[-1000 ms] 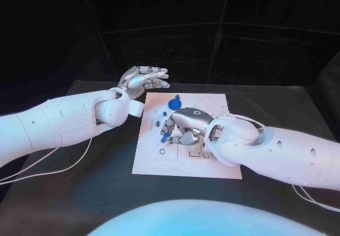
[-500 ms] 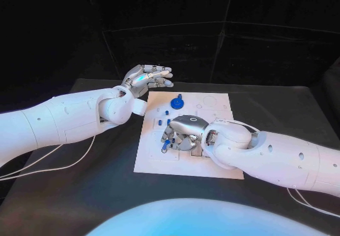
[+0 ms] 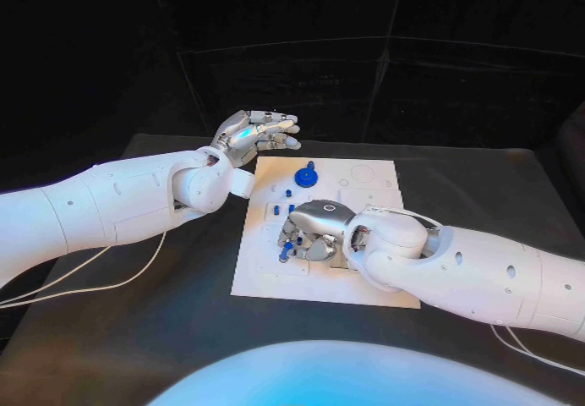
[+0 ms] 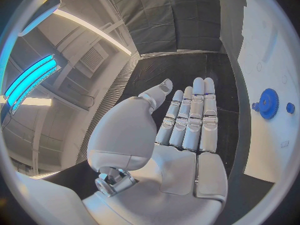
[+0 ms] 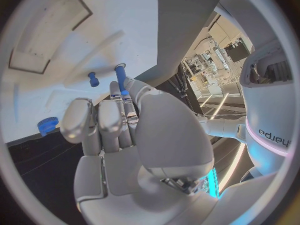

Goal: Assemble the parts on the task board

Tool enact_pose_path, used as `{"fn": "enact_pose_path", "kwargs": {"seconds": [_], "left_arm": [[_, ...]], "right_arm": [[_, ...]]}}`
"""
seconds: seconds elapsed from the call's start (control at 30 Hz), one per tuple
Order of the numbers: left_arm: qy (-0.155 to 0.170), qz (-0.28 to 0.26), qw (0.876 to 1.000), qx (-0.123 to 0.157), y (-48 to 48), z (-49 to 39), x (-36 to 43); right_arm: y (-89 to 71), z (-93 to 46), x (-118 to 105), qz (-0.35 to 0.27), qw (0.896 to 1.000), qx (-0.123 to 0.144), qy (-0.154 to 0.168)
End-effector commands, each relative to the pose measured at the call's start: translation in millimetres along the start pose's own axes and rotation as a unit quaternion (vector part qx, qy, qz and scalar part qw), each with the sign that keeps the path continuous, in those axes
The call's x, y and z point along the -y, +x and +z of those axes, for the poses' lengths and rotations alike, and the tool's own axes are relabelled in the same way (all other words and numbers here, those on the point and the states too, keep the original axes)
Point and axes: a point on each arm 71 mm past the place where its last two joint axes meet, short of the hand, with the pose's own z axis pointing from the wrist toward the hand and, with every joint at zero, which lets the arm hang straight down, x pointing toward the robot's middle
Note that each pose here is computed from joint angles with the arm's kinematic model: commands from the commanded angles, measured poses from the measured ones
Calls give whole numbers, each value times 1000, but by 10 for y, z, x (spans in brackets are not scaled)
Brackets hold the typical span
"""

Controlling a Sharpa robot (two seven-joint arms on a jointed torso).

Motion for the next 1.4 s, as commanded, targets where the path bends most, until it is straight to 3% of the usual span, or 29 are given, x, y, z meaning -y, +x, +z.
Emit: {"fn": "enact_pose_path", "kwargs": {"seconds": [0.03, 0.7, 1.17, 1.4], "left_arm": [[4, -2, 1000, -7, 16, 9, 15], [3, -2, 1000, -8, 20, 14, 11], [3, -2, 1000, -8, 11, 7, 14], [2, -2, 1000, -7, 6, 4, 14]], "right_arm": [[14, 8, 5, -20, 1000, -10, 7], [79, 63, -70, -42, 999, -12, 12], [52, 65, -118, -36, 999, 16, -1], [62, 34, -86, -36, 999, 14, 8]]}}
